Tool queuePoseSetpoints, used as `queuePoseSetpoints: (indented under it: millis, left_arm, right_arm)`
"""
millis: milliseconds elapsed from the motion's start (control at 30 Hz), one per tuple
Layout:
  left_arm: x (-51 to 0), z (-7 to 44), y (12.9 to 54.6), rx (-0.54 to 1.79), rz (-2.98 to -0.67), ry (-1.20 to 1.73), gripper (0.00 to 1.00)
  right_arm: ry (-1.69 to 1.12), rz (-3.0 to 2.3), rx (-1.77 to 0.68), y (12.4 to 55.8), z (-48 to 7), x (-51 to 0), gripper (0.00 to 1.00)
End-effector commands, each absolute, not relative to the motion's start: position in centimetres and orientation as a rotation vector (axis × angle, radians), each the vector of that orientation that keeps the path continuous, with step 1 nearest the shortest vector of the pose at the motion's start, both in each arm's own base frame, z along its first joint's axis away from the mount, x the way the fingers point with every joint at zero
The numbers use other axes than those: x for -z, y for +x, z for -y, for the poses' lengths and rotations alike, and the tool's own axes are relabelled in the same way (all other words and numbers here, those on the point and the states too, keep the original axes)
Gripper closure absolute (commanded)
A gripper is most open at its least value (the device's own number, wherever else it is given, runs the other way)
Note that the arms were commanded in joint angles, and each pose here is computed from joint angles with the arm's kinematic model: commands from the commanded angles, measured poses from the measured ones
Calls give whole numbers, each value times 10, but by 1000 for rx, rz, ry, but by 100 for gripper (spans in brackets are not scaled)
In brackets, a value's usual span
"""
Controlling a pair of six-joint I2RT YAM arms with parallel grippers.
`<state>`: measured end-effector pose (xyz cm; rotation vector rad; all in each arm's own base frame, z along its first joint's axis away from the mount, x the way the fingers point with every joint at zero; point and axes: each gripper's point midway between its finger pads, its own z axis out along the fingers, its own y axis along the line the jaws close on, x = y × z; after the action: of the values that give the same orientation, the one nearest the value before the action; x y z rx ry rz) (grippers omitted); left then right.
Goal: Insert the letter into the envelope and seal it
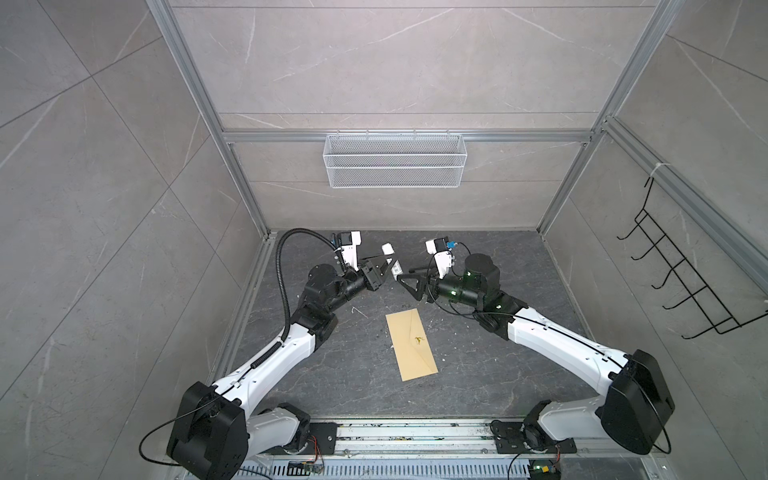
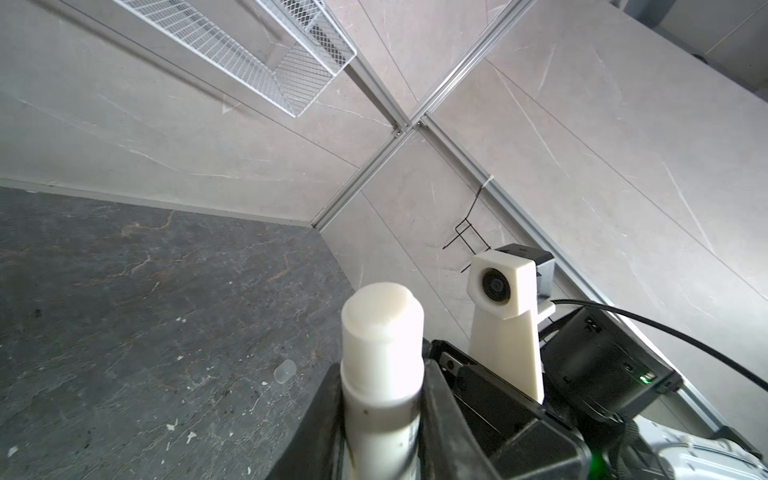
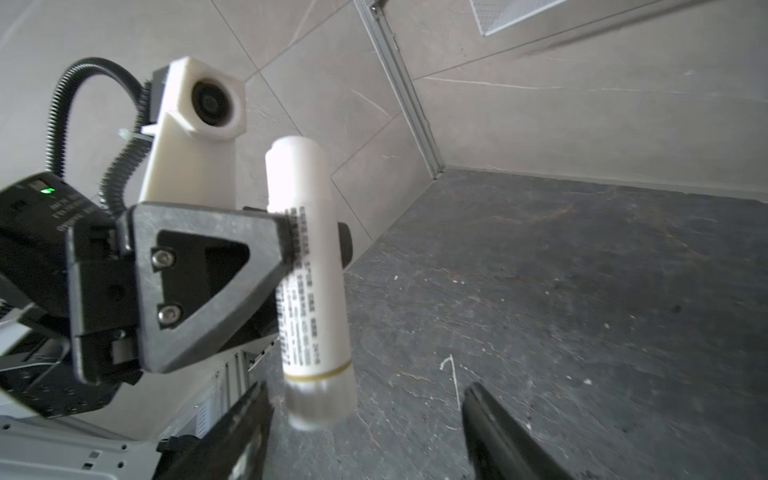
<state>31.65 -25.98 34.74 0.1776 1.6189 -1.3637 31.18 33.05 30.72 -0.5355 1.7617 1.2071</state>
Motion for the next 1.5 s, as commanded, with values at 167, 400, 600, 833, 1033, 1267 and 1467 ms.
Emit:
queuePoseSetpoints:
  millis: [167,400,600,833,1033,1267,1467]
  left_arm:
    - [-380,260,306,1418,-1492,243,100]
    - [-376,262,307,1432,-1499,240,100]
    - [-372,265,307,1445,-1512,252,100]
    - [-376,269,302,1465,-1488,305,77]
    - [-388,277,283,1546,-1422,450,51]
    - [-397,278,272,1623,-1324,542,47]
    - [-398,277,268,1608,-1306,566,47]
  right_arm:
    - [-550,-1692,-1390,306,-347,-325,45]
    - [-537,-1670,-1412,309,-349,-331,61]
    - [-537,-1670,-1408,310,-350,-333,78]
    - [-599,-1694,-1324,308,-344,-327,94]
    - [-710,-1685,-1261,301,-330,-333,97]
    - [-741,-1662,-1267,297,-320,-343,98]
    - [-784,-1655,-1317,289,-323,-345,99]
